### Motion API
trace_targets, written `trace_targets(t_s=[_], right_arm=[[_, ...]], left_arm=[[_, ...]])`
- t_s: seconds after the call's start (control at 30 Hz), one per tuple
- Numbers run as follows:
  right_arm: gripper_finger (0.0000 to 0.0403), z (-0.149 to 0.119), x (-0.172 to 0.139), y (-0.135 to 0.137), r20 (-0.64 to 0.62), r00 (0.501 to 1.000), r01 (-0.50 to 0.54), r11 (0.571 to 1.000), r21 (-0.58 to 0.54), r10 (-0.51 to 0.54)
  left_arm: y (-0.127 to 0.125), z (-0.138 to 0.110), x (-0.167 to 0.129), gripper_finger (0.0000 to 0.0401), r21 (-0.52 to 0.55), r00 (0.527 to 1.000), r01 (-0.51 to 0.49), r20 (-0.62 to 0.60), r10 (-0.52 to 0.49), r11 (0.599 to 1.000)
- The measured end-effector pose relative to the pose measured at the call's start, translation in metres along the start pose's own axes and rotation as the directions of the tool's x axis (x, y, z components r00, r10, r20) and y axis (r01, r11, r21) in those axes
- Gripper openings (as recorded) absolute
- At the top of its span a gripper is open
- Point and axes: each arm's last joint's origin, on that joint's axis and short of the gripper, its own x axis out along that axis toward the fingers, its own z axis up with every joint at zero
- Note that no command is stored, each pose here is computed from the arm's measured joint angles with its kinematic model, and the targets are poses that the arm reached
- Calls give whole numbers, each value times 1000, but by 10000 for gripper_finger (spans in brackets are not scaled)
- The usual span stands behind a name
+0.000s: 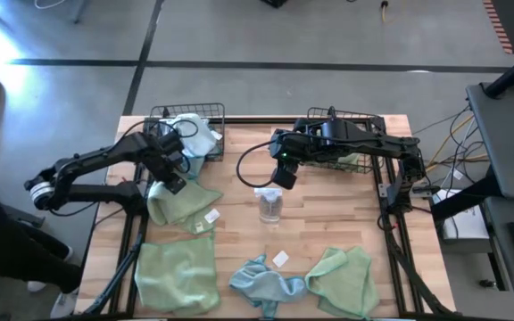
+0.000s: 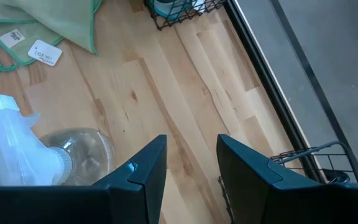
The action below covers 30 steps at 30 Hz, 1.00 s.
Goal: Sort microfiber towel by color & place in baskets
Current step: Put the green towel into the right wire basket
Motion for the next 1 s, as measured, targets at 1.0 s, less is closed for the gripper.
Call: trace_targets(t_s=[1.0], right_arm=[[137, 0, 0, 0, -2, 1000, 1, 999, -35, -1]], left_arm=[[-58, -6, -9, 130, 129, 992, 116, -56, -110, 985]])
